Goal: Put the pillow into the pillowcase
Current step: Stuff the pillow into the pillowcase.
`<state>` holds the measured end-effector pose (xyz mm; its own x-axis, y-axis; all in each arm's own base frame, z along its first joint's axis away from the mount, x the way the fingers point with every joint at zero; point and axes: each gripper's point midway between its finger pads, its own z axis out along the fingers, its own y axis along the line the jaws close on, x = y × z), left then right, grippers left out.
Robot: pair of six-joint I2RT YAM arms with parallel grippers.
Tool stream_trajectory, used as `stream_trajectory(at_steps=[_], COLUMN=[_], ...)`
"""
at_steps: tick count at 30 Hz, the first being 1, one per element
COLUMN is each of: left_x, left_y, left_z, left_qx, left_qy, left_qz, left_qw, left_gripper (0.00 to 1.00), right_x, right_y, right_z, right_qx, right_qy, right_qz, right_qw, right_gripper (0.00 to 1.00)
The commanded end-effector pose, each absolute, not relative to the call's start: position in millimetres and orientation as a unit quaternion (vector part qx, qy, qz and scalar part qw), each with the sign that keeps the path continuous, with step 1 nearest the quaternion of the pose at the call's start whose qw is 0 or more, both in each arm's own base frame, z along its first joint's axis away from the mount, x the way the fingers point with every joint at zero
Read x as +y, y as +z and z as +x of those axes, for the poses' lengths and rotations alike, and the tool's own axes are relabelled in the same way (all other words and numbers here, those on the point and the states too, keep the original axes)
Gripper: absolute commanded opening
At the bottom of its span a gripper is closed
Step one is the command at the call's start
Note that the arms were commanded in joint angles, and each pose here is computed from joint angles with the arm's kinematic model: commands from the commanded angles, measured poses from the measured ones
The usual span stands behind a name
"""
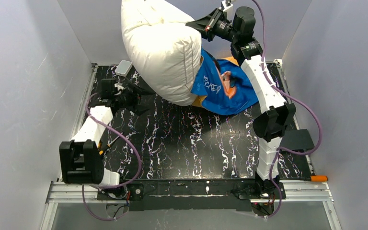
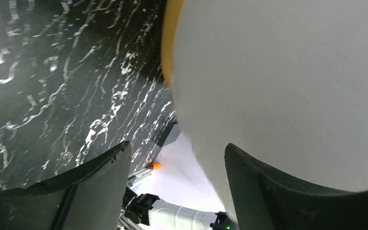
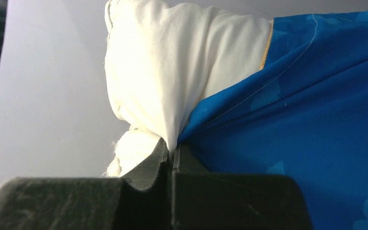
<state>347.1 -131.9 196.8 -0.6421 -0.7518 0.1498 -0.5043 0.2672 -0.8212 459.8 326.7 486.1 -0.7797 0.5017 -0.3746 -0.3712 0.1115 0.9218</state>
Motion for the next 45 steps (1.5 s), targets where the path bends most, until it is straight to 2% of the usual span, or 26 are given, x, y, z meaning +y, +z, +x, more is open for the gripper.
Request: stream_trajectory(at_steps=[1,4,10,31,35,45], left_x=[-165.1,-178.5,-191.9,-236.7,-243.9,-266.0], left_y=[218.2,221.3,197.3,175.0,178.9,201.6], left_z=[370.6,385.5,394.1,430.9,440.4,457.7], left_qx=[0.77,0.755,0.763,0.765,0.762,0.745], left_qy=[-0.508,-0.531,-0.513,-0.528,-0.539,-0.58], left_qz=[-0.363,-0.358,-0.373,-0.356,-0.344,-0.3], left_qw=[0.133,0.141,0.122,0.093,0.106,0.135], left_gripper=[0.69,0.69,0.69,0.8,0.85,0.87], right_x=[286.8,281.5,275.2,248.1,242.9,241.0], right_y=[657.6,667.0,677.8,700.0,702.7,705.0], right_z=[364.7,360.3,356.1,354.8,355.5,353.3], right_qx=[0.464,0.448,0.425,0.381,0.376,0.371], right_qy=[0.765,0.774,0.788,0.813,0.815,0.819], right_qz=[-0.068,-0.065,-0.059,-0.034,-0.029,-0.028], right_qw=[0.441,0.443,0.441,0.438,0.44,0.436], right_gripper=[0.01,0.01,0.01,0.01,0.01,0.01])
